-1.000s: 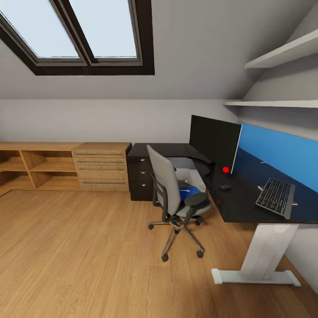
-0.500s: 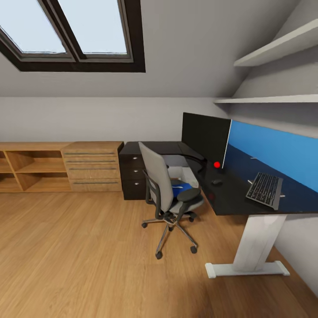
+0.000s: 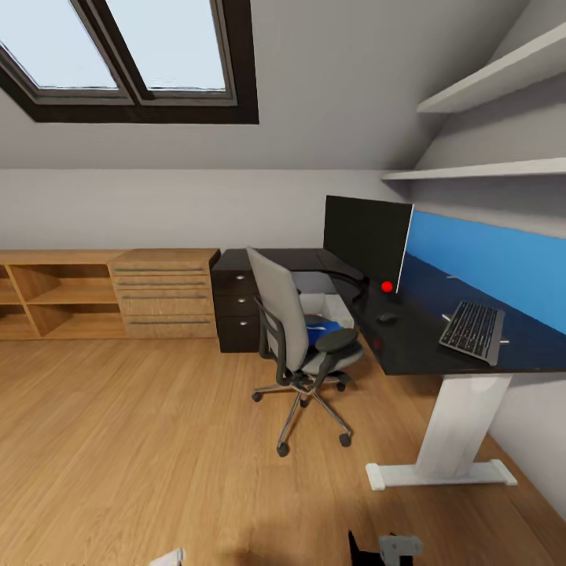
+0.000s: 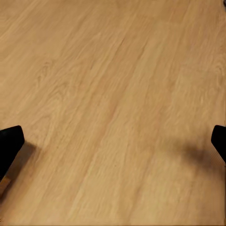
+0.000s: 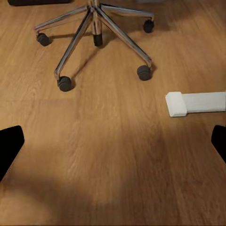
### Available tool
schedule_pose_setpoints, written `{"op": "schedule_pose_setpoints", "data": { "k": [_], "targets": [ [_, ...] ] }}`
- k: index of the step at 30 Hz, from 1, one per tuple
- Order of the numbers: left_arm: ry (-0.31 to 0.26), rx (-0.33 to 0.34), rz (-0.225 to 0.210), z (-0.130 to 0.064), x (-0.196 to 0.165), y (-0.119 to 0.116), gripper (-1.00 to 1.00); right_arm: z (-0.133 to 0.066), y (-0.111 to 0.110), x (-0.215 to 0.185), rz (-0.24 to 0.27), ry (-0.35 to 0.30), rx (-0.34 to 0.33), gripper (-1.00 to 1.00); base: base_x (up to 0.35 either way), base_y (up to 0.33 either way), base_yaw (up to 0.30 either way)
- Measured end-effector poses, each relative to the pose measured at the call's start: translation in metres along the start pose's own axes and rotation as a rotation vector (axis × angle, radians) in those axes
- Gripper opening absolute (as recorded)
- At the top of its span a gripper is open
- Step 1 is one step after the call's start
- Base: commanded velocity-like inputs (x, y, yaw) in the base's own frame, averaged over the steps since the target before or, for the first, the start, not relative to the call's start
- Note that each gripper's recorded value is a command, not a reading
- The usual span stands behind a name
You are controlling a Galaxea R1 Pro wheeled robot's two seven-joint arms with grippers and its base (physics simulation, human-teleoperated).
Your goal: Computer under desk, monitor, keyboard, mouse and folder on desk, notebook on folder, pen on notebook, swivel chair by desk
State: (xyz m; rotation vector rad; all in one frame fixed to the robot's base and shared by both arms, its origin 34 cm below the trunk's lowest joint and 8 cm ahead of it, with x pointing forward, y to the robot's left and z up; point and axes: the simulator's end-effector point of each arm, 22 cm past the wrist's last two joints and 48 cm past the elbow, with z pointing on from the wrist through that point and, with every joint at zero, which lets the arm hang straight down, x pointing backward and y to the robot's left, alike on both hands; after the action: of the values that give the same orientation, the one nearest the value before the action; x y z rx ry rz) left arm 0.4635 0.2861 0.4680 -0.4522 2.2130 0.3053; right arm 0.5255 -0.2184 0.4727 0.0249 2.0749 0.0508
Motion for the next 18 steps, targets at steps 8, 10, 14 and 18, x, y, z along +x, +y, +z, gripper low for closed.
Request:
{"op": "schedule_pose_setpoints", "data": {
  "k": [8,10,14,18],
  "targets": [
    [-0.002,0.077,-0.008,-0.015,-0.126,-0.051,1.00,0.085,0.009,-0.116,0.008,0.012,0.000,1.00,0.000,0.000,0.000],
    [-0.004,0.104,-0.003,-0.019,-0.148,-0.066,1.00,0.096,0.016,-0.136,0.013,0.006,0.005,1.00,0.000,0.000,0.000],
    [-0.011,0.158,0.026,-0.023,-0.206,-0.100,1.00,0.114,0.031,-0.178,0.023,0.005,0.034,1.00,0.000,0.000,0.000],
    [-0.034,0.200,0.026,-0.028,-0.242,-0.124,1.00,0.123,0.036,-0.192,0.021,0.021,0.049,1.00,0.000,0.000,0.000]
  ]
}}
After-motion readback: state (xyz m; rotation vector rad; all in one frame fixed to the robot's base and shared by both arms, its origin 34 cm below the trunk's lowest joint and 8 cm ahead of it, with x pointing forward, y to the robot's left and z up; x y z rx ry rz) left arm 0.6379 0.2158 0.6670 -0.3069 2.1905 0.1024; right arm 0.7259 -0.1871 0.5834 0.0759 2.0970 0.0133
